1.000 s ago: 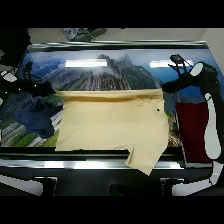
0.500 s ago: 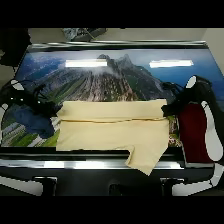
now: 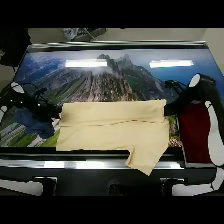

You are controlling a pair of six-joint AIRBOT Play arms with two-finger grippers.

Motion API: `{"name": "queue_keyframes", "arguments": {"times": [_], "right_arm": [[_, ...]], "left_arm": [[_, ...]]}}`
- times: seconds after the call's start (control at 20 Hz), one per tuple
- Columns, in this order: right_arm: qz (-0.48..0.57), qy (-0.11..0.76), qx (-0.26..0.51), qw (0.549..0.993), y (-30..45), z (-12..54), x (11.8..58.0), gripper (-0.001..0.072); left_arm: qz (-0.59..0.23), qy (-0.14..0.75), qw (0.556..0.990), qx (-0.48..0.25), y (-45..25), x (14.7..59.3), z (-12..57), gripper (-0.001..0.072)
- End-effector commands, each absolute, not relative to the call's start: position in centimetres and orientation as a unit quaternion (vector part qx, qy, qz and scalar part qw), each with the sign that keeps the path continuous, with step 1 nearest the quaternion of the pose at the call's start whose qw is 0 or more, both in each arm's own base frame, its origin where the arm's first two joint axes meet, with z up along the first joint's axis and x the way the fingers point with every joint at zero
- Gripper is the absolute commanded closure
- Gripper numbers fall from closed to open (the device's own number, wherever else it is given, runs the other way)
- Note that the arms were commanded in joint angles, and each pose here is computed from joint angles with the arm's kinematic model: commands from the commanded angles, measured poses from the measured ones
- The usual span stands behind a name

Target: Fold the shirts.

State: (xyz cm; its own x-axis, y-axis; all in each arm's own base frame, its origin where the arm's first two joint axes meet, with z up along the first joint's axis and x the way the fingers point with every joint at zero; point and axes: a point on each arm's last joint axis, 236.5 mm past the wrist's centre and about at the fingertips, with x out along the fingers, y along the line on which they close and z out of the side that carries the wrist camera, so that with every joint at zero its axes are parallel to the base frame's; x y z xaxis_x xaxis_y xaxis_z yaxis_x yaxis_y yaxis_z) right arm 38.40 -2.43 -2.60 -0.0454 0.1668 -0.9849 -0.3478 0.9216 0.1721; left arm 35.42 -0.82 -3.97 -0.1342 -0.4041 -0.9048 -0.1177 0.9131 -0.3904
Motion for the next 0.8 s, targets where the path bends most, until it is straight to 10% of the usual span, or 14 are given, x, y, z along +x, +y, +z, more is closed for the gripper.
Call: {"name": "queue_keyframes", "arguments": {"times": [0.0,0.3,0.65,0.75], "right_arm": [[0.184,0.720,-0.049,0.667,-4.1,0.3,35.1,0.0247],[0.163,0.737,-0.010,0.656,-5.2,-1.7,28.9,0.0274],[0.166,0.743,-0.008,0.649,-4.9,-1.9,28.0,0.0274],[0.167,0.743,-0.008,0.648,-4.9,-1.9,27.9,0.0274]], "left_arm": [[-0.106,0.735,0.645,-0.180,0.1,33.0,-2.1,0.0185],[-0.082,0.750,0.622,-0.210,-0.7,21.9,-8.4,0.0204],[-0.100,0.753,0.614,-0.216,-3.3,20.2,-10.7,0.0206],[-0.091,0.745,0.625,-0.216,-3.2,20.8,-11.2,0.0356]]}}
